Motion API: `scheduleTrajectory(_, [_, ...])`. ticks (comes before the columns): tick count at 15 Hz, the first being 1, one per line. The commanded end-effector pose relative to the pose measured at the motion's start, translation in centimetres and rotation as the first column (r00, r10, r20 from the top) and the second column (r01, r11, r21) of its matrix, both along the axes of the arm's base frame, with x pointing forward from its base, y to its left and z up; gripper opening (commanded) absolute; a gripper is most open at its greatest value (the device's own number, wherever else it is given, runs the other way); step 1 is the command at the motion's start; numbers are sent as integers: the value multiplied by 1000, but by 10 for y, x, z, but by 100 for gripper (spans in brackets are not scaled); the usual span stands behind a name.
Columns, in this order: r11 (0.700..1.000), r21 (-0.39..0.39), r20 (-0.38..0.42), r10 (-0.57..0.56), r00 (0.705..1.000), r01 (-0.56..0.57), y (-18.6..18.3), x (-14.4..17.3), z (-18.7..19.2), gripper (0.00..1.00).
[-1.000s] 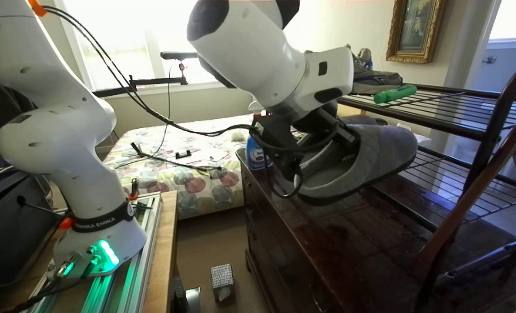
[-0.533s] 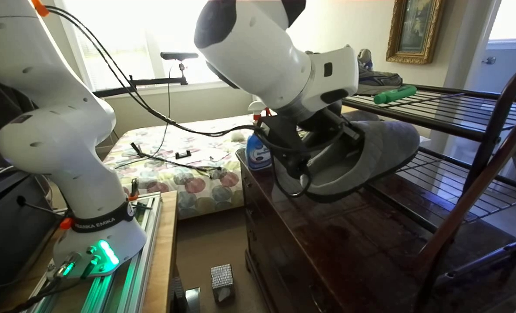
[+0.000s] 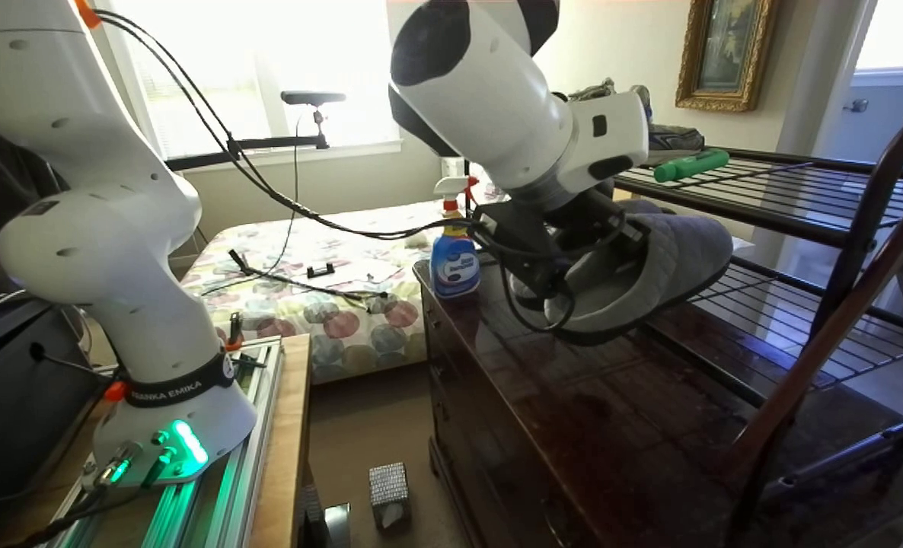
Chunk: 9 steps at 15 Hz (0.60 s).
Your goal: Put the grey slippers on the bottom shelf of the shoe rack.
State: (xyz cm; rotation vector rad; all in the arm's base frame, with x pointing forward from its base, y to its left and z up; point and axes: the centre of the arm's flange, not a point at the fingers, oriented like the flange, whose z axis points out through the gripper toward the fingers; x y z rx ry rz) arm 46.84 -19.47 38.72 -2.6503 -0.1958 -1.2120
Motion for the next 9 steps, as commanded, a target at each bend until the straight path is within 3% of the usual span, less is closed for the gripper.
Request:
scheduleTrajectory(1, [999,-36,-14,0,1000,0,11,41,15,2])
scheduleTrajectory(6, [999,-15,-110,-48,993,47,8,51,0,2])
scheduleTrajectory(9, [993,15,-126,-115,985,118,3,50,-13,2])
